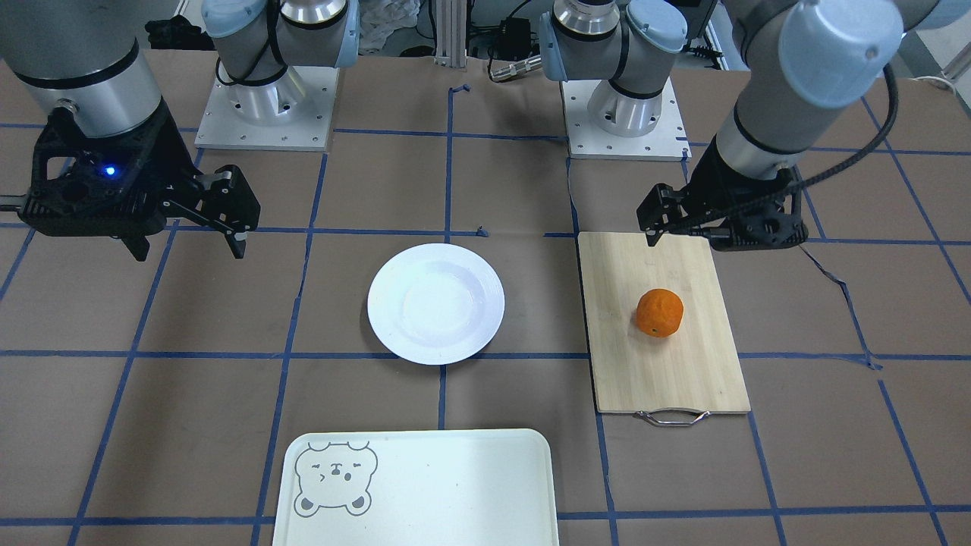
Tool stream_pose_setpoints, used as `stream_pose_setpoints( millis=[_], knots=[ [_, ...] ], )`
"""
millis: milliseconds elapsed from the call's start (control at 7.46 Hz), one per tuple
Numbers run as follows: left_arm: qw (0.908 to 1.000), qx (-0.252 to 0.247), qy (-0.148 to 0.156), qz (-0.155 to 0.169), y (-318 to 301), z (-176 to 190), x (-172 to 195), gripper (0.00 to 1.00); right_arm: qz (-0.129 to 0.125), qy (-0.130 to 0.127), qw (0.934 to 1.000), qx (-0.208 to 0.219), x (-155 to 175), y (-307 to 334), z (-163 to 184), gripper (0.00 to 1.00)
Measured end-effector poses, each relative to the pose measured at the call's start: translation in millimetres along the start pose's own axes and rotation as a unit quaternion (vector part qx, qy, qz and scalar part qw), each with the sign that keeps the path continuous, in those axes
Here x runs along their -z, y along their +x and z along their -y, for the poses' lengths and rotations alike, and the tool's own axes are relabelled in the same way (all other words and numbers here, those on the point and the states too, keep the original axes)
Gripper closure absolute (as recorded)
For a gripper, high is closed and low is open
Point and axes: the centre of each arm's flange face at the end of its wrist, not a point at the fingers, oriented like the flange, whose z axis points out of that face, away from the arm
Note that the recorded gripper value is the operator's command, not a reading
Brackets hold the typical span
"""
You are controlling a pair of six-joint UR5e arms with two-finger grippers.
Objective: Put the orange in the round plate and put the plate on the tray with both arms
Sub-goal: 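Lower the left gripper over the orange on the cutting board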
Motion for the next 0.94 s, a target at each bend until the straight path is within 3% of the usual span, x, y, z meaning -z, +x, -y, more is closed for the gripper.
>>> stream_pose_setpoints(
  millis=[402,670,938],
  knots=[
    [0.9978,-0.066,-0.011,-0.001,-4,29,-108,0.0,-0.002,0.0,1.0,0.009,-1,1,0,0.0],
    [0.9933,-0.112,-0.007,0.025,-10,47,-139,0.0,-0.012,0.006,0.9984,0.055,1,13,3,0.0],
    [0.9903,-0.131,-0.021,0.042,-12,52,-158,0.11,-0.001,0.004,0.9979,0.064,-2,16,7,0.0]
  ],
)
